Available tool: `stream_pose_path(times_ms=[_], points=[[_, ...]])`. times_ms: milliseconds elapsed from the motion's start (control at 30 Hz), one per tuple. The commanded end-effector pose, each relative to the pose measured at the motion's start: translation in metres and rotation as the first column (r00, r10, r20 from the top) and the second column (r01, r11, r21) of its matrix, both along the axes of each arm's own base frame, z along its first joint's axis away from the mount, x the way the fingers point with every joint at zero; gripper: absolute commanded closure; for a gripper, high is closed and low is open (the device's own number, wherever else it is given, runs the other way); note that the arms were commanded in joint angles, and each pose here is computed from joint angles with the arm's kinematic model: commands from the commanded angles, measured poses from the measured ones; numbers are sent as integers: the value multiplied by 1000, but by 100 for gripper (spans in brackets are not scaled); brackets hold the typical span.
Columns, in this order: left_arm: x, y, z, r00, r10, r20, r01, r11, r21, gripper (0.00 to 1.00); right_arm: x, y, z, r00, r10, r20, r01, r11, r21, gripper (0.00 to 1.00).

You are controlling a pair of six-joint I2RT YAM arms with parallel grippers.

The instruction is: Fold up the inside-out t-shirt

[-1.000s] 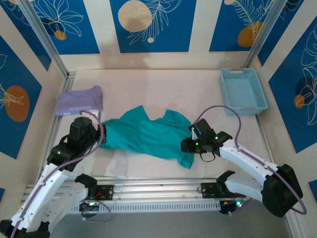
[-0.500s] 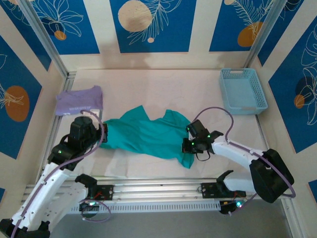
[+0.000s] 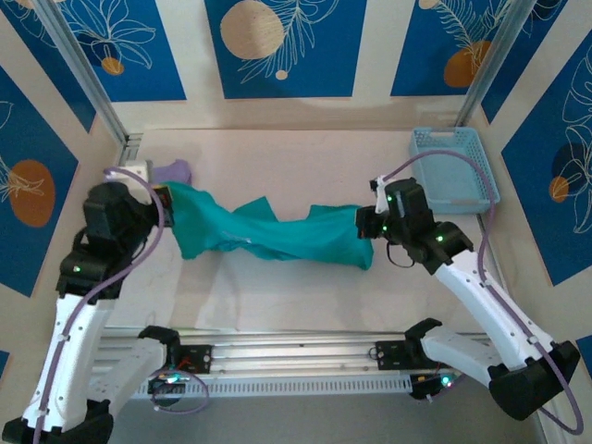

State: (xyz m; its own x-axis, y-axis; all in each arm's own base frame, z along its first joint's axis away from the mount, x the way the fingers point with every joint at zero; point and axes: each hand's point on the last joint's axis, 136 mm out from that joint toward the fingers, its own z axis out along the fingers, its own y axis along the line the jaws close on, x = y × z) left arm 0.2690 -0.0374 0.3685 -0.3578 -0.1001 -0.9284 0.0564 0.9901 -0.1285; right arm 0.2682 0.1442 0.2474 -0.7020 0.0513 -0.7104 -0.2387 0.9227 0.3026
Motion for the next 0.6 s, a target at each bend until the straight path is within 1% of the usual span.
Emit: stream_pose_path(times_ms=[0,67,100,167,233,300,367,433,500,567], points=[[-2,10,44,996,2,89,-2,1000,5,100,-5,-5,15,999,32,24,-30,997,-65,99],[-2,17,53,995,19,102,-20,1000,4,100,-10,3,12,998,54,12,-54,997,-49,99],[-2,20,51,995,29,92,-29,1000,9,100,-14,9,3,998,68,-13,-69,997,-44,98],[-2,26,37,997,46,56,-47,999,23,100,-28,23,-26,991,94,-94,-96,995,-19,97],[-1,30,12,998,62,4,-62,997,36,100,-49,45,-60,969,156,-189,-151,988,43,95],[-1,31,-17,996,65,-56,-63,998,32,100,-73,75,-93,928,252,-275,-224,966,127,87],[1,27,-42,993,49,-106,-49,999,6,100,-90,93,-117,888,313,-338,-275,949,157,78],[1,21,-60,990,23,-138,-27,999,-23,100,-97,94,-135,871,307,-384,-283,952,120,70],[0,18,-75,987,6,-163,-13,999,-38,100,-94,81,-149,879,253,-405,-253,966,54,66],[-1,16,-85,983,-3,-183,-5,999,-43,100,-88,69,-158,890,201,-409,-211,977,23,62]])
